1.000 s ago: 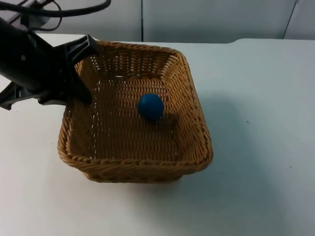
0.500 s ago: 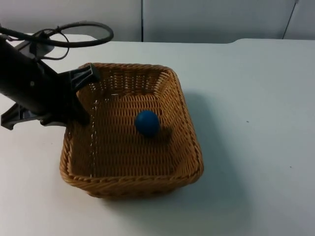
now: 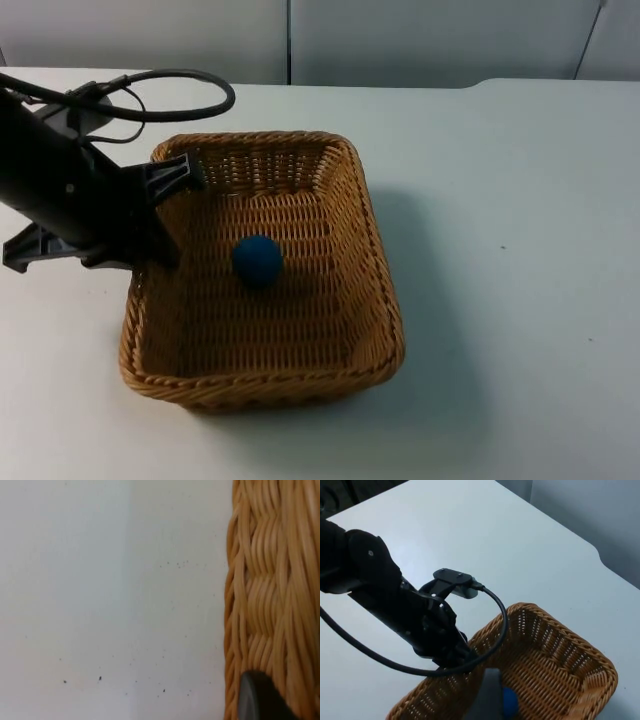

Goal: Pick up the basket with the left hand and place the ball into the basket with the right hand.

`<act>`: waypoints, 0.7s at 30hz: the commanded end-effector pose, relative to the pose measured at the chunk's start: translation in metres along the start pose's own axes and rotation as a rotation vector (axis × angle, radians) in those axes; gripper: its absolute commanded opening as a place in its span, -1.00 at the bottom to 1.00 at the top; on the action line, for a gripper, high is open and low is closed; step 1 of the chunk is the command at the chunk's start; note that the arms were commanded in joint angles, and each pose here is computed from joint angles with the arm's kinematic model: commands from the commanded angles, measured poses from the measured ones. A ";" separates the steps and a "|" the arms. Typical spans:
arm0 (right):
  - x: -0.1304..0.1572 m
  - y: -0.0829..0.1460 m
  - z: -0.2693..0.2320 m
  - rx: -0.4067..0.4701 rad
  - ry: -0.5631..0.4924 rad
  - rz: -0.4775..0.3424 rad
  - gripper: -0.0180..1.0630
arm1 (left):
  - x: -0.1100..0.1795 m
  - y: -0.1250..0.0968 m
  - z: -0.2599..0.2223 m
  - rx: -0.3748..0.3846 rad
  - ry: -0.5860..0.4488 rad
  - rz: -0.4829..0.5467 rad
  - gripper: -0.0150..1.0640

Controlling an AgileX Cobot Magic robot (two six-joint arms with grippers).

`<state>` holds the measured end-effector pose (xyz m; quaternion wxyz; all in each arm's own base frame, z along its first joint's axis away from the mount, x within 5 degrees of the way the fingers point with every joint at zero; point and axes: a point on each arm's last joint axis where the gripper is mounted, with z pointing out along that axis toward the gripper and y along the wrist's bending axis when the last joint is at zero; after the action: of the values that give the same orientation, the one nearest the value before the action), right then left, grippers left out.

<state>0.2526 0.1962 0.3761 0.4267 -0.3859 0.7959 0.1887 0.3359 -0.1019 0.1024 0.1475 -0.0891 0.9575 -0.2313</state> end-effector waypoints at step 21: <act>-0.003 0.001 -0.004 0.008 -0.013 -0.017 0.44 | -0.005 0.008 0.001 -0.068 -0.052 0.064 0.10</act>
<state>0.2528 0.1958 0.3760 0.4272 -0.3876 0.7956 0.1855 0.3396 -0.0960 0.1013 0.1753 -0.0681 0.9624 -0.1960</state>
